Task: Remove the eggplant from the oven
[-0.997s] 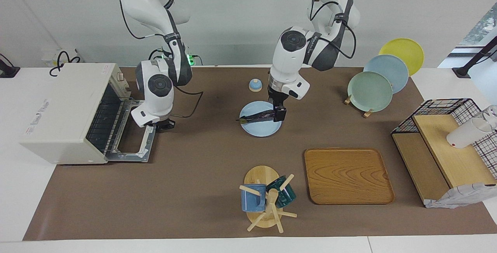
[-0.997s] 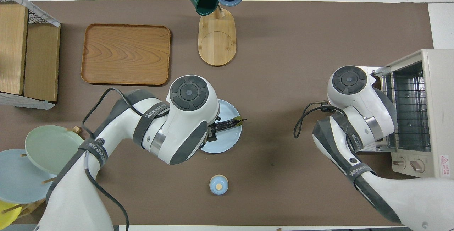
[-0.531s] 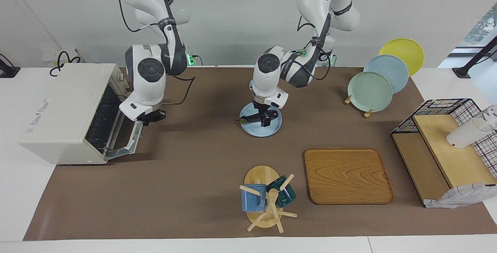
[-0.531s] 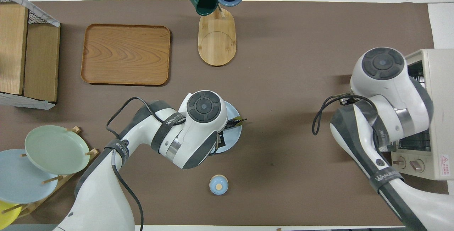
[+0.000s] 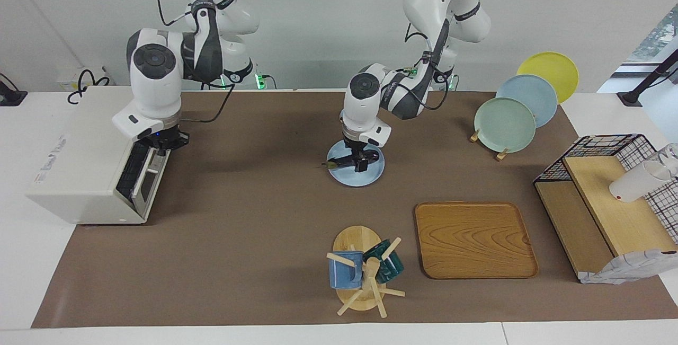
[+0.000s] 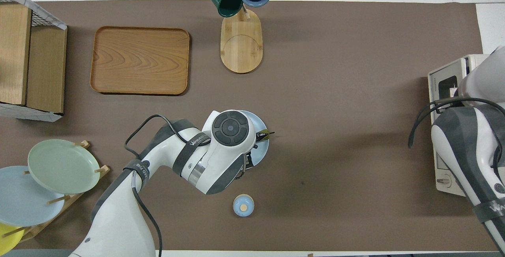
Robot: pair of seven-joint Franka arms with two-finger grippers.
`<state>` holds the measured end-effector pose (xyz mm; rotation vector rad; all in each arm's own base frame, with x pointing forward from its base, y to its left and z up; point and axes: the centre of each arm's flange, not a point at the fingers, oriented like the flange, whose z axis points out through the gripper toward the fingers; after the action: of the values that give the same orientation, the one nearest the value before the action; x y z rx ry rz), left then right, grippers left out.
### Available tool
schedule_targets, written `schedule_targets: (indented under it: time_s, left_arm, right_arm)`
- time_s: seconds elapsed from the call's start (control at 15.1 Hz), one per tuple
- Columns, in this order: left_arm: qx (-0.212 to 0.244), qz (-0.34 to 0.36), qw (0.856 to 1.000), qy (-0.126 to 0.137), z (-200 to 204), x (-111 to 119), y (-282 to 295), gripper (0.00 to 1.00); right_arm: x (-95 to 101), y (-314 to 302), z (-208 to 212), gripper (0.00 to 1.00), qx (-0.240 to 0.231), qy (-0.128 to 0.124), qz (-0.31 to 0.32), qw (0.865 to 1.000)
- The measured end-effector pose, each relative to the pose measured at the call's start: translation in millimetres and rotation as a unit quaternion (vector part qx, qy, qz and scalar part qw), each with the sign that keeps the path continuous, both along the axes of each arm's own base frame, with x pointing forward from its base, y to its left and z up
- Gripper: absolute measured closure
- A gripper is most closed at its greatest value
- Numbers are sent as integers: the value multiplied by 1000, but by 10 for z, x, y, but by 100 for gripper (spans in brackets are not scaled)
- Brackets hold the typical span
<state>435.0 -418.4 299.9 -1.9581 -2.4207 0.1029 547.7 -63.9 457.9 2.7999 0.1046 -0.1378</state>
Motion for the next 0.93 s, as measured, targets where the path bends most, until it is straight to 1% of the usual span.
schedule_targets:
  time_s: [0.13,0.2,0.33,0.47,0.53,0.66,0.8,0.93]
  left_arm:
    - [0,1,1000,-1,6,6,5,3]
    - [0,1,1000,-1,8,8,7,11]
    - [3,-4,1000,-6,11,11,9,36]
    - [6,-7,1000,-8,12,13,11,60]
    - [6,-8,1000,-10,22,14,11,67]
    - [4,-9,1000,-12,57,22,17,67]
    - [-1,-16,1000,-21,179,54,44,67]
    - [-6,-46,998,-32,434,128,150,67]
  right_arm:
    - [18,-89,57,99,15,2,-15,1000]
    - [38,-111,88,99,23,7,-22,999]
    - [109,-129,280,99,39,10,-38,998]
    - [176,-95,685,99,63,5,-54,997]
    - [191,-52,888,99,76,2,-57,995]
    - [183,61,1096,99,105,3,-60,993]
    - [171,154,1103,97,117,13,-57,991]
    - [182,247,1056,79,119,23,-51,991]
